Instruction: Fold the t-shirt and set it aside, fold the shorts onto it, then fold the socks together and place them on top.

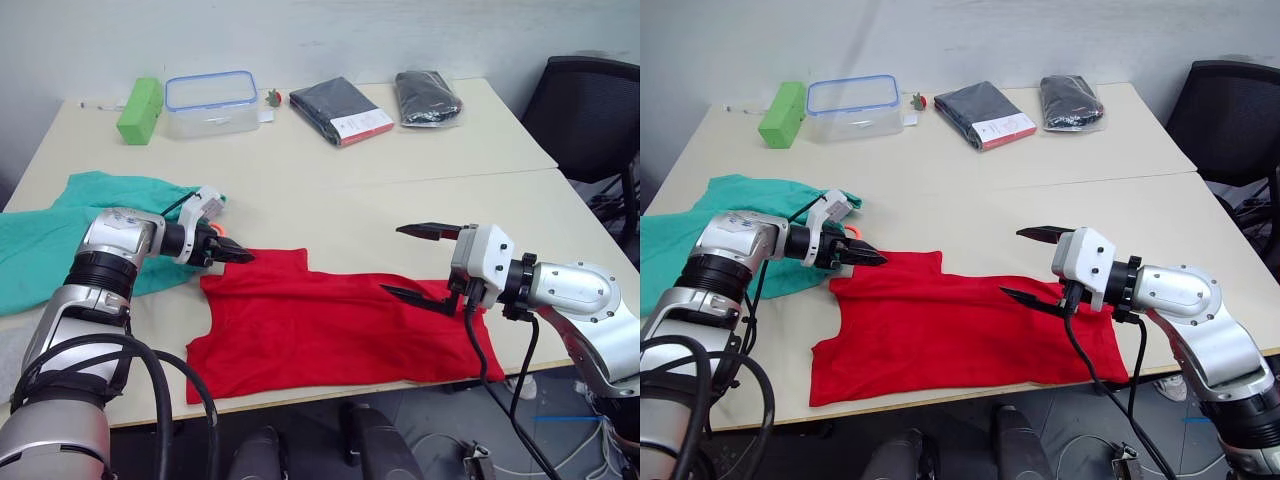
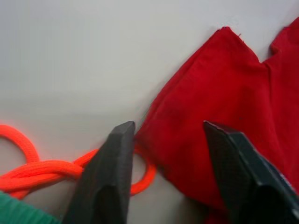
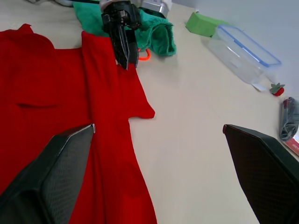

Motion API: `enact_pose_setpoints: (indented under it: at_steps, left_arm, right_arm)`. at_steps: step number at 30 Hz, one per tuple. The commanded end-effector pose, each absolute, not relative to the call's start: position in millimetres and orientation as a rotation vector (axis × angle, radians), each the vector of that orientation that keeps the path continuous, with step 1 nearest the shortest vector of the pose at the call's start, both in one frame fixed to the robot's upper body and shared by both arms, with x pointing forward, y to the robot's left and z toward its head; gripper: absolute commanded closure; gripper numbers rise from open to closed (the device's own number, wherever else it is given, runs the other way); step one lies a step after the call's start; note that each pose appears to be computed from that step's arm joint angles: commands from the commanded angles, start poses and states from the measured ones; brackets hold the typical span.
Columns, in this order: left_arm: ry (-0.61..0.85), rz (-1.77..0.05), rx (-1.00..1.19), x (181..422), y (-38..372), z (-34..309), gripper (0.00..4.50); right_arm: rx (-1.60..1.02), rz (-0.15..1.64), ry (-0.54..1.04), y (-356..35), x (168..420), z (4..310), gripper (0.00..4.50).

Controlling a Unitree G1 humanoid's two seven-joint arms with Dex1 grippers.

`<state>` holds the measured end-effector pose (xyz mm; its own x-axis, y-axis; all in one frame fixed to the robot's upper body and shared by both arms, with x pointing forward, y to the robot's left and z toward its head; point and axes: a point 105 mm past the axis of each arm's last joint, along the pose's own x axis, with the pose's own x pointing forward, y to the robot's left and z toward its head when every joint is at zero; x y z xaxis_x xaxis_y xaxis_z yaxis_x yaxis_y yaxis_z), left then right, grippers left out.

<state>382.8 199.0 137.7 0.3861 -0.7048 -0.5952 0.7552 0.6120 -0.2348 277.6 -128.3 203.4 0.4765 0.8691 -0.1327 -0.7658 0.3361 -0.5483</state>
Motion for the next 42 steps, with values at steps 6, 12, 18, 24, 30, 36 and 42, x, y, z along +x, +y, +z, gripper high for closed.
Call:
enact_pose_setpoints:
  at_steps: [6, 12, 18, 24, 30, 36, 42]
  left_arm:
    - [0.693, -0.919, 0.069, 387, 201, 136, 3.61]
    - [0.634, -0.959, 0.041, 388, 195, 147, 4.45]
    - [0.401, -1.114, 0.07, 383, 180, 193, 4.45]
    - [0.314, -1.352, 0.159, 338, 173, 218, 4.45]
    - [0.431, -1.488, 0.199, 287, 179, 204, 4.45]
    - [0.551, -1.524, 0.274, 251, 184, 171, 4.45]
    - [0.569, -1.45, 0.505, 250, 193, 131, 4.45]
  right_arm:
    - [-0.613, 1.061, -0.236, -128, 277, 211, 0.0]
    - [-0.626, 1.096, -0.217, -127, 274, 206, 0.0]
    - [-0.584, 1.149, -0.202, -124, 267, 205, 0.0]
    - [-0.55, 1.167, -0.184, -123, 265, 206, 0.0]
    - [-0.487, 1.238, -0.139, -121, 256, 203, 0.0]
    - [-0.49, 1.247, -0.127, -121, 256, 198, 0.0]
    - [-0.5, 1.264, -0.109, -120, 257, 193, 0.0]
